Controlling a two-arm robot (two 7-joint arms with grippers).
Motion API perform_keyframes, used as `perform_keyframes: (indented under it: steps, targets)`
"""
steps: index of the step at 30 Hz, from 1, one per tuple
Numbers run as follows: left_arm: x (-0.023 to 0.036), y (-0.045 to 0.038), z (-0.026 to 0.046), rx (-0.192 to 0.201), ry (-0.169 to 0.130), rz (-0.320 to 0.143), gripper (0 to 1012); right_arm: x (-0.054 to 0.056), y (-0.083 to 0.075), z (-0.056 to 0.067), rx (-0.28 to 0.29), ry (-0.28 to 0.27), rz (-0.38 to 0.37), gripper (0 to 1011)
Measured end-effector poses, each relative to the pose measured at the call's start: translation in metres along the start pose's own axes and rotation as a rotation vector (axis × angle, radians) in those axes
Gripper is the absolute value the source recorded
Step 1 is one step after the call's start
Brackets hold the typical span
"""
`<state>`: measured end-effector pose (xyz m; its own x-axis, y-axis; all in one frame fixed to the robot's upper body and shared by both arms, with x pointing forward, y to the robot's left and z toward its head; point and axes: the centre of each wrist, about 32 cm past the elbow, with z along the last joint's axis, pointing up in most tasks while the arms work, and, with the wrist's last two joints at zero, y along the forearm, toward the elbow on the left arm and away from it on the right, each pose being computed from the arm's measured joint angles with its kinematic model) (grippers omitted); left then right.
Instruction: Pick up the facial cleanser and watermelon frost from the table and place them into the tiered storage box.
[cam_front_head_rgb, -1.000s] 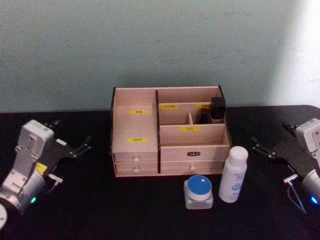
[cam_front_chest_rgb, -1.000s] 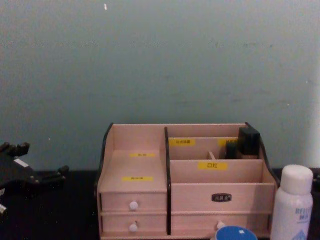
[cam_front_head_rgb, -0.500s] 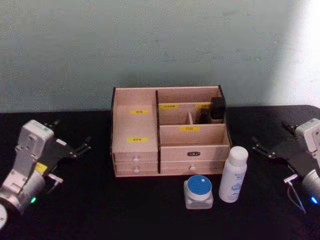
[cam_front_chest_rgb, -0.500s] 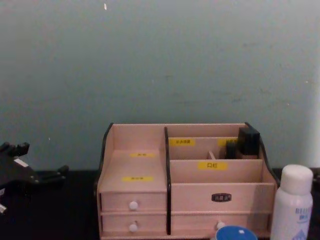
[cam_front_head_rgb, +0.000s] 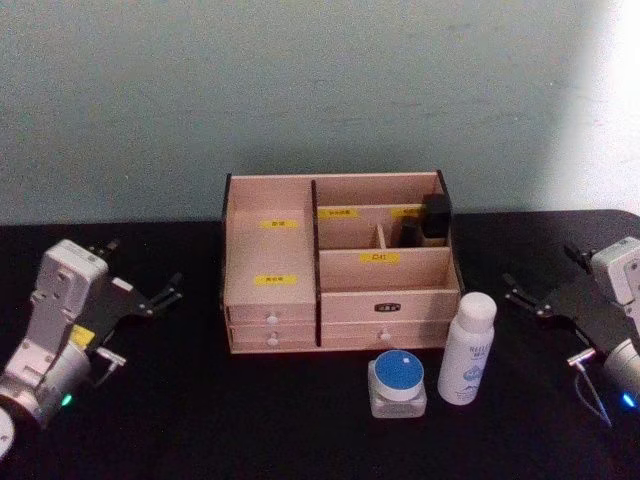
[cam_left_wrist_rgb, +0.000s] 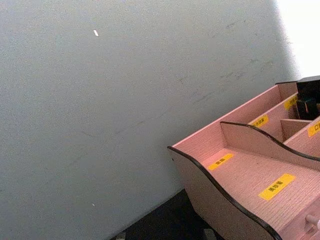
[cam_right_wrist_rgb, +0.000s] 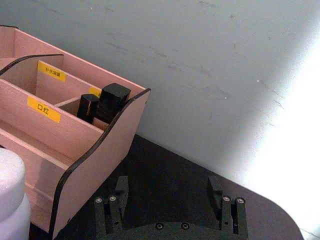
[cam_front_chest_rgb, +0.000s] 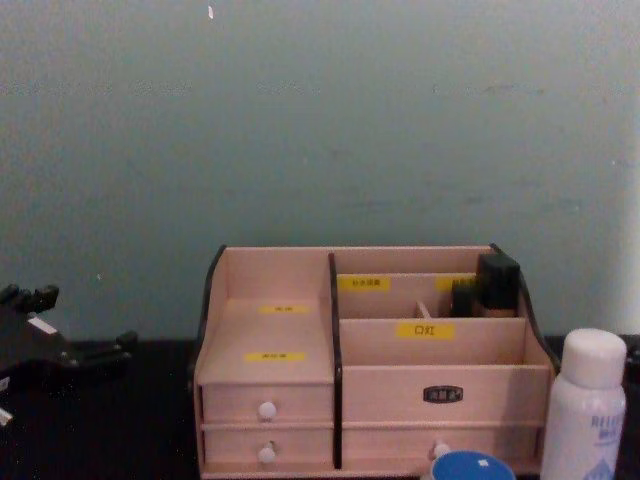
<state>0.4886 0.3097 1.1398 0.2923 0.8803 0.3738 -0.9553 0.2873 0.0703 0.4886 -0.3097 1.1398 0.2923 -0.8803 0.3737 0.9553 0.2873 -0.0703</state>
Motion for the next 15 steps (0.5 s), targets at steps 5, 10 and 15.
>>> perform_keyframes:
  steps: [5, 10, 15]
  targets:
    - [0.0000, 0.0000, 0.0000, 0.000, 0.000, 0.000, 1001, 0.0000, 0.0000, 0.0000, 0.000, 0.000, 0.000, 1000]
    - [0.0000, 0.0000, 0.0000, 0.000, 0.000, 0.000, 1001, 0.0000, 0.0000, 0.0000, 0.000, 0.000, 0.000, 1000]
    - [0.0000, 0.0000, 0.0000, 0.000, 0.000, 0.000, 1001, 0.0000, 0.0000, 0.0000, 0.000, 0.000, 0.000, 1000]
